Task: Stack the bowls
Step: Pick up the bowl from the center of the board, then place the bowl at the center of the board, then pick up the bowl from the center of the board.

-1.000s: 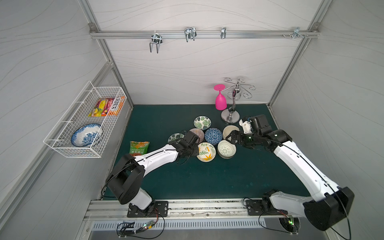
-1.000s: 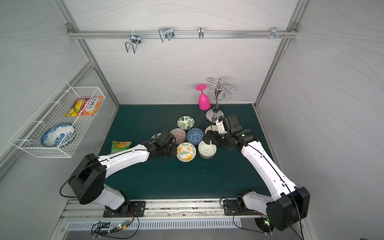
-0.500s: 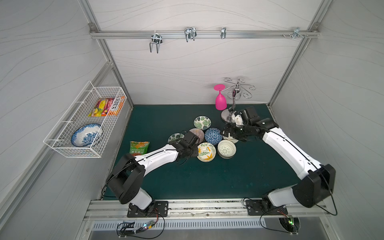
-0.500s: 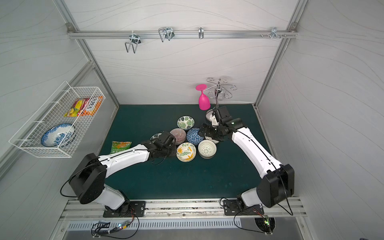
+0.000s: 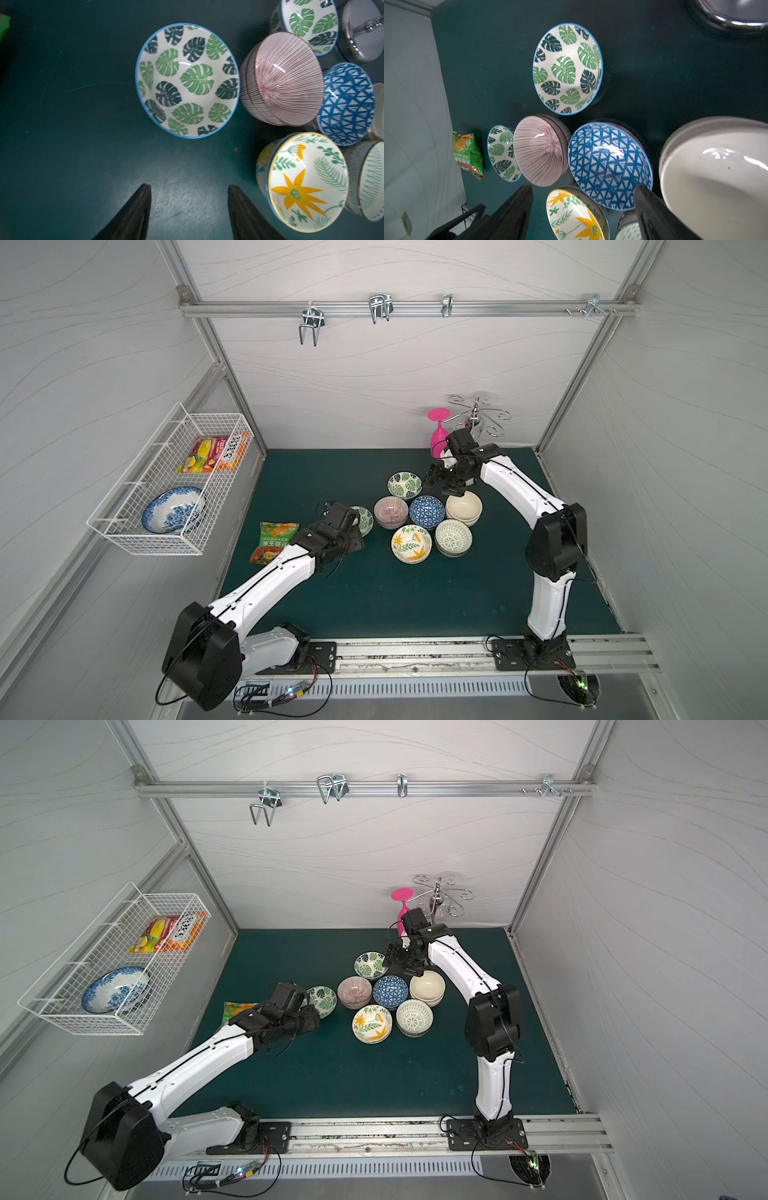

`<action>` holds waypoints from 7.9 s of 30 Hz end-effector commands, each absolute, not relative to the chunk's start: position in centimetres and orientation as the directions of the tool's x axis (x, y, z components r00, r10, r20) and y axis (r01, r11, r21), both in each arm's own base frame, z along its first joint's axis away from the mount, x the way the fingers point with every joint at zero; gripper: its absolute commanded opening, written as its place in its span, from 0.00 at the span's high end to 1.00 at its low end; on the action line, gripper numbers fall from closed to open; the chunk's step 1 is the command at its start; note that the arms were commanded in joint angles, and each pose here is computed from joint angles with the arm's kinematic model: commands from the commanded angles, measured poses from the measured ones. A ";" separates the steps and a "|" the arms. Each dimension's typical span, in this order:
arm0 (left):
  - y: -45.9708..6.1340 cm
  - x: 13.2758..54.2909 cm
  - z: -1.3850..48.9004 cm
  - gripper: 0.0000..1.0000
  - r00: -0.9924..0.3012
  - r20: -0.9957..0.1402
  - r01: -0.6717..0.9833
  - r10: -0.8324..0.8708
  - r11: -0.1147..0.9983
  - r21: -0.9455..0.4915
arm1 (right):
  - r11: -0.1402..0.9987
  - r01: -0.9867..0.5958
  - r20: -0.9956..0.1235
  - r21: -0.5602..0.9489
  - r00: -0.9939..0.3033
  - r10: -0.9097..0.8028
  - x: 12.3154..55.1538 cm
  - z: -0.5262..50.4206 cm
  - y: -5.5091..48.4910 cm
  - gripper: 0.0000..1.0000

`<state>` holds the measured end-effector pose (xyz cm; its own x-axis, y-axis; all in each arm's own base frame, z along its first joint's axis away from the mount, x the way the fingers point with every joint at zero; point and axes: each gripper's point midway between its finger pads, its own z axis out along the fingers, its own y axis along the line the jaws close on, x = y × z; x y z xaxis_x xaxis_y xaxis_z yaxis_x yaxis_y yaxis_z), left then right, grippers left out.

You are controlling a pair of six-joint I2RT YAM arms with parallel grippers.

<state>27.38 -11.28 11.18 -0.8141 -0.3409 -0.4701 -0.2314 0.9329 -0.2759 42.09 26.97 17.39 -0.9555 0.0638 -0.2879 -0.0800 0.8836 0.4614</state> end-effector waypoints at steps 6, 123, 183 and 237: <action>-8.7 27.0 9.8 0.30 -0.810 -0.470 -0.288 -0.351 0.936 -0.203 | 0.888 -0.006 -0.251 0.460 -0.960 0.123 46.2 14.6 27.7 0.28; -5.9 22.6 16.6 0.00 -0.665 -0.589 -0.255 -0.459 0.881 -0.399 | 0.826 -0.075 -0.111 0.559 -0.994 -0.016 17.0 8.3 19.6 1.00; -7.7 33.9 9.3 0.38 -0.768 -0.353 -0.437 -0.535 0.839 -0.322 | 0.851 0.132 -0.267 0.508 -0.916 0.301 21.1 14.2 11.0 0.01; -4.4 27.6 10.8 1.00 -0.744 -0.362 -0.497 -0.562 0.827 -0.262 | 0.827 0.099 -0.333 0.554 -0.884 0.329 21.1 17.2 11.2 0.01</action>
<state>28.21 -4.75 9.34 -0.7458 -0.5753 -0.3359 -0.5163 0.8178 -0.2543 21.12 10.95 16.10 -0.8901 0.3223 -0.3224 0.1120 0.8402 0.5307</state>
